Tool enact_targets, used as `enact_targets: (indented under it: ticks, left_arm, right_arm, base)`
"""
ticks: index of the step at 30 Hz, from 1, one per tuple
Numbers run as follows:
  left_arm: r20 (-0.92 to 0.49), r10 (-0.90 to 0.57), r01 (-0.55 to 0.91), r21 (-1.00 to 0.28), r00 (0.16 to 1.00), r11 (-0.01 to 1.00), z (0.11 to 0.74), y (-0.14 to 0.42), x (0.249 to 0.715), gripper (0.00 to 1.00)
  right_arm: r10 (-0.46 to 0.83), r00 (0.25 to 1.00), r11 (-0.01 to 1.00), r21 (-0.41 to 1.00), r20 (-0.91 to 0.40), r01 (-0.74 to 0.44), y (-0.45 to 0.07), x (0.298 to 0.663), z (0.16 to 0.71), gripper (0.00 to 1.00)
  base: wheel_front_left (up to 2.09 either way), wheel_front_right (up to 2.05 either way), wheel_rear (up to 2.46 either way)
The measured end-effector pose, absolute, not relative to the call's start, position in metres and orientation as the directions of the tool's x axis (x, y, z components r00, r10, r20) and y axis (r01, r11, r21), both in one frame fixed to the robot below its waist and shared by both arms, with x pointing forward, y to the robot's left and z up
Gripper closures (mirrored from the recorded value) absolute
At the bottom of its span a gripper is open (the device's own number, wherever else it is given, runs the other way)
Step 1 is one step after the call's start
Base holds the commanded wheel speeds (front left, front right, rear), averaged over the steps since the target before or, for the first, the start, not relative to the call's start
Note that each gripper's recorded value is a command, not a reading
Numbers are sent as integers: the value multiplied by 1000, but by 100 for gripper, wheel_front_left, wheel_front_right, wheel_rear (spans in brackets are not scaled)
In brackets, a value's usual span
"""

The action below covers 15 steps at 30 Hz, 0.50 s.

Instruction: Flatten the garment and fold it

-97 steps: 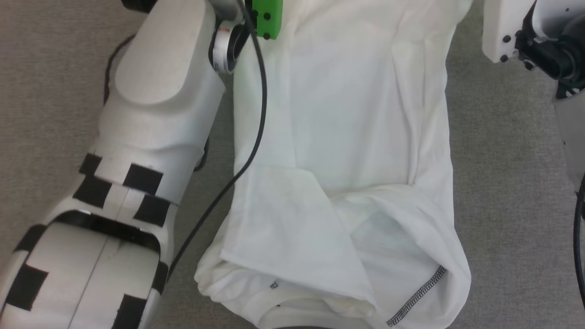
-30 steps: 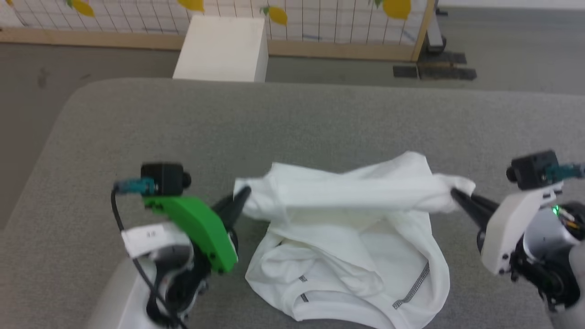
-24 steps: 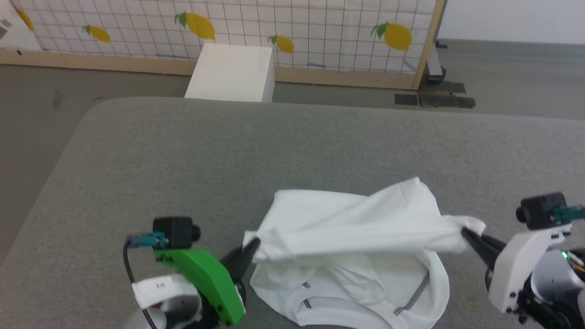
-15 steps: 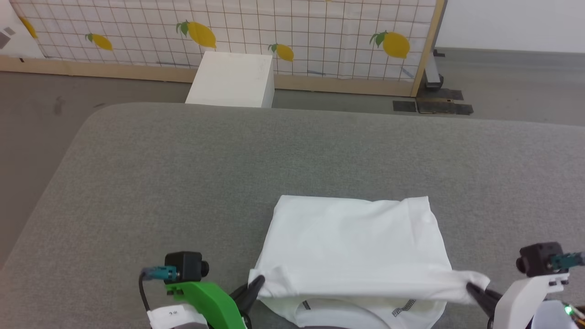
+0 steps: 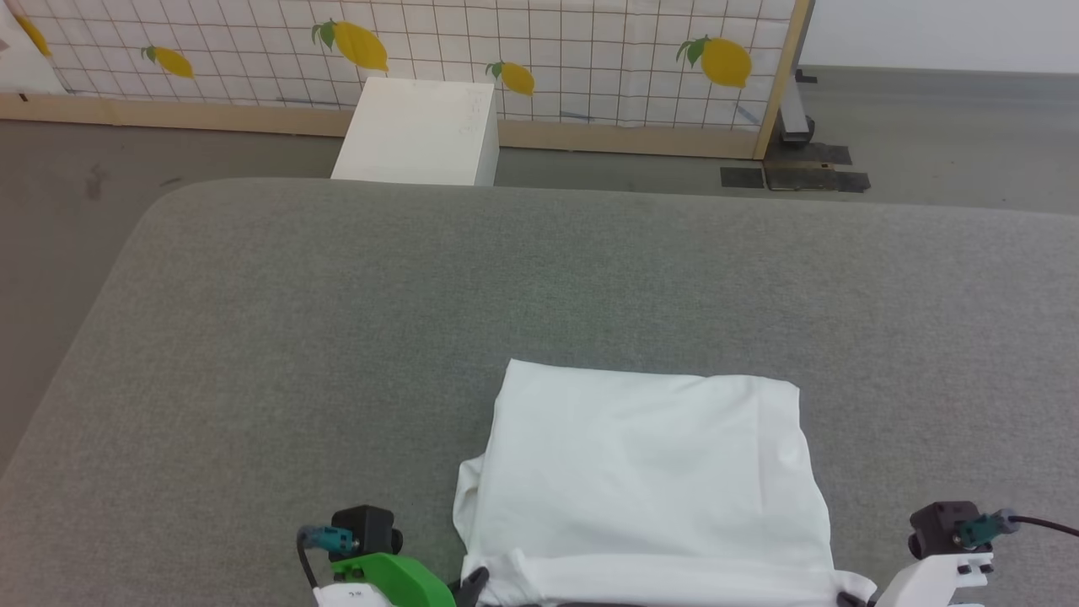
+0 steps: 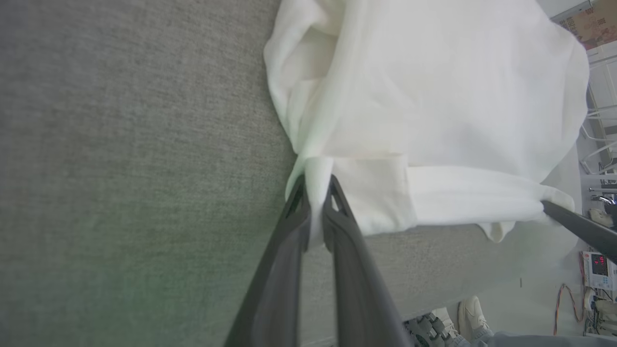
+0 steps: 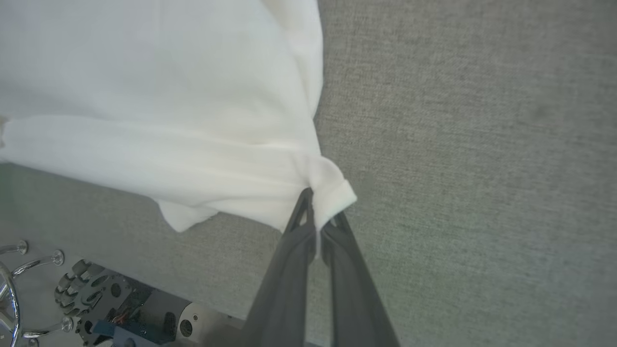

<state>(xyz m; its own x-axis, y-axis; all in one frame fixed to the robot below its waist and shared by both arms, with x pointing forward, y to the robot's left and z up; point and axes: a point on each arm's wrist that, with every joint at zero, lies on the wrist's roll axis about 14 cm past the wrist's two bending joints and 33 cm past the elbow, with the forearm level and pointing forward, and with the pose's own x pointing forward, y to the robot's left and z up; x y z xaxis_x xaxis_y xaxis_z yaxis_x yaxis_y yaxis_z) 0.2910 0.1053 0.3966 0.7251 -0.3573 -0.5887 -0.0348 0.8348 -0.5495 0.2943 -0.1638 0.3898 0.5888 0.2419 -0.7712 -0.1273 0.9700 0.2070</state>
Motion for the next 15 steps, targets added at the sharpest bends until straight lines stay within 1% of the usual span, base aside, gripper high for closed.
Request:
enact_targets:
  ticks: [1,2,3,4,5,8,12,15]
  left_arm:
    - [-592,-356,-36,-547,723,837,396,106,292,98]
    - [-595,-355,-38,-545,721,838,395,106,292,71]
    - [-601,-354,-39,-542,717,840,394,107,292,24]
    - [-613,-345,-43,-528,711,848,392,109,292,0]
    - [-629,-333,-53,-513,702,857,391,114,291,0]
    - [-664,-310,-56,-468,680,882,393,126,289,0]
    - [-693,-243,-81,-399,679,913,400,155,287,0]
    - [-665,-191,-100,-374,722,922,418,174,295,0]
  right_arm:
    - [243,584,970,210,-775,-125,-163,293,388,100]
    - [245,581,969,213,-776,-123,-162,292,387,100]
    - [245,580,969,214,-776,-123,-162,291,387,100]
    - [245,583,969,215,-774,-122,-162,292,388,69]
    - [250,589,968,221,-769,-122,-162,292,391,0]
    - [257,626,964,236,-736,-119,-167,295,407,0]
    - [266,633,960,261,-727,-103,-175,286,421,0]
    - [253,644,961,263,-722,-84,-189,284,434,0]
  base:
    - [0,0,0]
    - [0,0,0]
    - [0,0,0]
    - [0,0,0]
    - [0,0,0]
    - [0,0,0]
    - [0,0,0]
    - [0,0,0]
